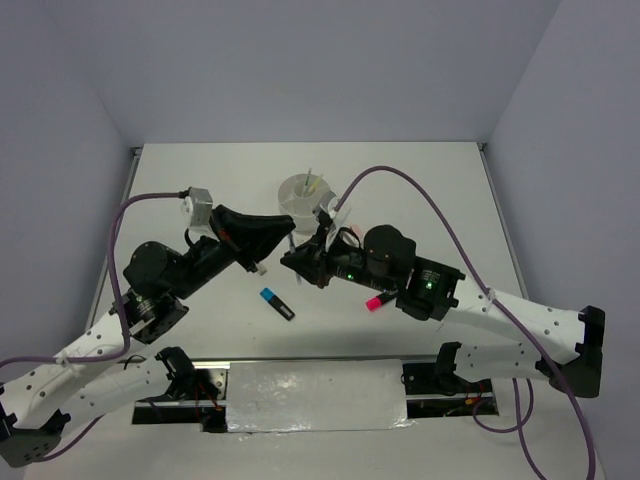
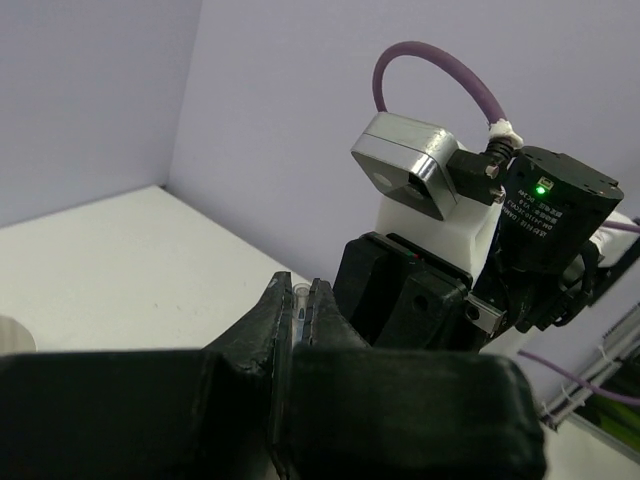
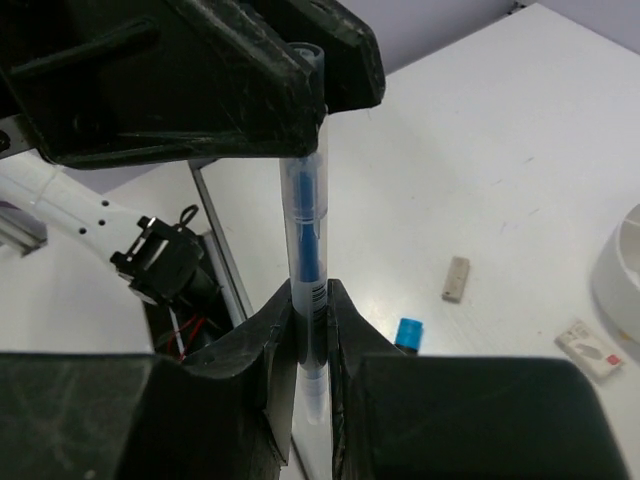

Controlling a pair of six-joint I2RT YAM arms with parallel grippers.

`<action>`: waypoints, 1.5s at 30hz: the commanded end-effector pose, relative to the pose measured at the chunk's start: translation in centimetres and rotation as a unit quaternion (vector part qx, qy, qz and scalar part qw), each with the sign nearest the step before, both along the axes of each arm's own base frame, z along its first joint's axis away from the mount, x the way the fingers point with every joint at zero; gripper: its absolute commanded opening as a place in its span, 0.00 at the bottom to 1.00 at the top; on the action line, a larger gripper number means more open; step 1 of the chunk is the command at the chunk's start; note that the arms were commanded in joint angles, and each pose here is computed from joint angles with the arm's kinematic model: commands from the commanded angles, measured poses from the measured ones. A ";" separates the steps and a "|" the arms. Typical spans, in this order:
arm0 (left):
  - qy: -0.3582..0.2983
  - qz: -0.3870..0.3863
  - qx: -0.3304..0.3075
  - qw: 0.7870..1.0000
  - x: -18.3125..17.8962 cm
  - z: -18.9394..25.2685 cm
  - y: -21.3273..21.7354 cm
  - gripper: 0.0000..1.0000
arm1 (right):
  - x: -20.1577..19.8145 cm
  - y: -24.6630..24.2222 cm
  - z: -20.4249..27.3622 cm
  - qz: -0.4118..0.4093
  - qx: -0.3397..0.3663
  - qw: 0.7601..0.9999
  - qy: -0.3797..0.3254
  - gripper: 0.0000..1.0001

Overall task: Sort the stationery into containers
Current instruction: Close the pen cap on the pen.

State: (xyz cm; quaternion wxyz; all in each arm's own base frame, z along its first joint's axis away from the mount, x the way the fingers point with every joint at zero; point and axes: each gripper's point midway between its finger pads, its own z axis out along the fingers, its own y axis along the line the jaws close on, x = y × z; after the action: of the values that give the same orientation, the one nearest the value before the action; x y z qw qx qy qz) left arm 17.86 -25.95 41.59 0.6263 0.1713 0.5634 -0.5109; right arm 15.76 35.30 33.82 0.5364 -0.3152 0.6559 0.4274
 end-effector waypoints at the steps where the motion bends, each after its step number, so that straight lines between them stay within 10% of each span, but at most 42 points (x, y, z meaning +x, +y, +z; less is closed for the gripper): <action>1: 0.063 -0.062 0.043 0.995 -1.4 -5.4 -2.1 0.00 | 2.4 -0.6 9.9 -0.028 0.093 0.991 -0.091 0.00; 16: 0.133 -0.086 0.107 0.982 -4.1 -14.6 -3.3 0.00 | 5.2 -1.7 21.9 -0.033 0.180 0.971 -0.153 0.00; 33: 0.018 -0.046 0.131 0.990 -2.0 -4.0 -3.6 0.00 | 5.5 3.9 5.4 0.040 0.078 0.996 -0.032 0.00; 37: 0.027 -0.014 0.112 0.993 -1.4 -3.5 -2.5 0.20 | 5.9 3.7 4.3 0.026 0.066 0.997 -0.031 0.00; 45: 0.155 0.256 0.040 0.953 4.1 -1.4 6.3 0.94 | 8.1 2.7 0.3 -0.029 0.037 0.999 -0.016 0.00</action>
State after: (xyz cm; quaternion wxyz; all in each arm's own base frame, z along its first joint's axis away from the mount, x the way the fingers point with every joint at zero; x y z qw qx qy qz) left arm 22.04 -21.51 39.72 0.6554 0.0517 0.6735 -0.3378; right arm 21.07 38.59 32.42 0.5118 -0.3288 0.6541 0.4496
